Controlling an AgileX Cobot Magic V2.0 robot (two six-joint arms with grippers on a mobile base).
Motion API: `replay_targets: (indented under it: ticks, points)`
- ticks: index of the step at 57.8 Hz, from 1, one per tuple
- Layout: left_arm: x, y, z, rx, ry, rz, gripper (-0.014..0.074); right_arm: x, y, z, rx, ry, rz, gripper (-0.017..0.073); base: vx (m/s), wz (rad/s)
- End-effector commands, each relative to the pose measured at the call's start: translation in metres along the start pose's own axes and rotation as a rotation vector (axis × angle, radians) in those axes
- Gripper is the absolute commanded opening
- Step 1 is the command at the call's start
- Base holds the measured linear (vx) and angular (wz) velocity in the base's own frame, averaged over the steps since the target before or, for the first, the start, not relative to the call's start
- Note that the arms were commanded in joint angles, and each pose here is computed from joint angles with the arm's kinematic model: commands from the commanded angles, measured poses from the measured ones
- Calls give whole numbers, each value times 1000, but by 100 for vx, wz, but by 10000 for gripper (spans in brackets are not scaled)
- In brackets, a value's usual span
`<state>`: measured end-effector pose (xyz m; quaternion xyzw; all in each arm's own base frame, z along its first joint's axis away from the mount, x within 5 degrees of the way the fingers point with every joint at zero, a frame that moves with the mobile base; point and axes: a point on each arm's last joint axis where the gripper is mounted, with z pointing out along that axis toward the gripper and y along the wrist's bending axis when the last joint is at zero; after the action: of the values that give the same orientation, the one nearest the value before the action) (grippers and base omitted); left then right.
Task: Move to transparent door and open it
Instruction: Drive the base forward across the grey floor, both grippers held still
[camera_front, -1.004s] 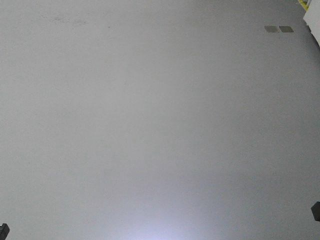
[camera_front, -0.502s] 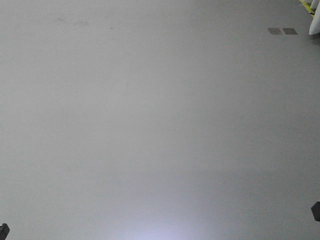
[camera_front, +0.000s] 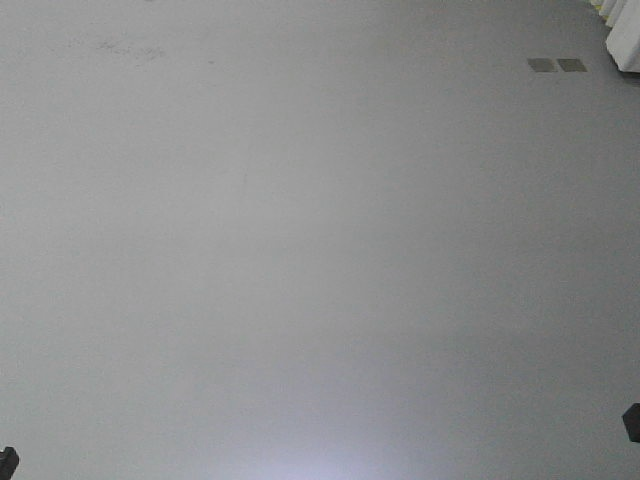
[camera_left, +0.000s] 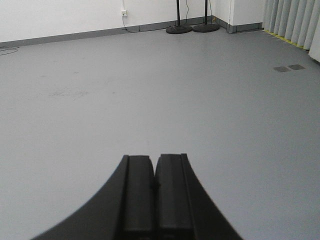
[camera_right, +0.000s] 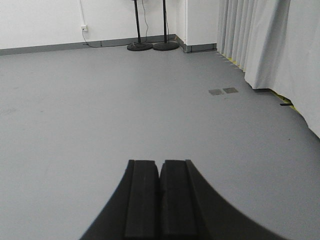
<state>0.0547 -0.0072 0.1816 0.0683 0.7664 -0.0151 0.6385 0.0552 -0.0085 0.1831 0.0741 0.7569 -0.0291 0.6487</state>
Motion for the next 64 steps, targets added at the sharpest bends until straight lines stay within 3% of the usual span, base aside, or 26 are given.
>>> replay_targets:
  ticks: [1,64]
  points:
    - [0,1,1,-14,-65,-17,-6,-4,1,0,-8,-82,-10,-8,10,-7]
    - [0,1,1,-14,-65,-17,-6,-4,1,0,-8,-82,-10,-8,7,14]
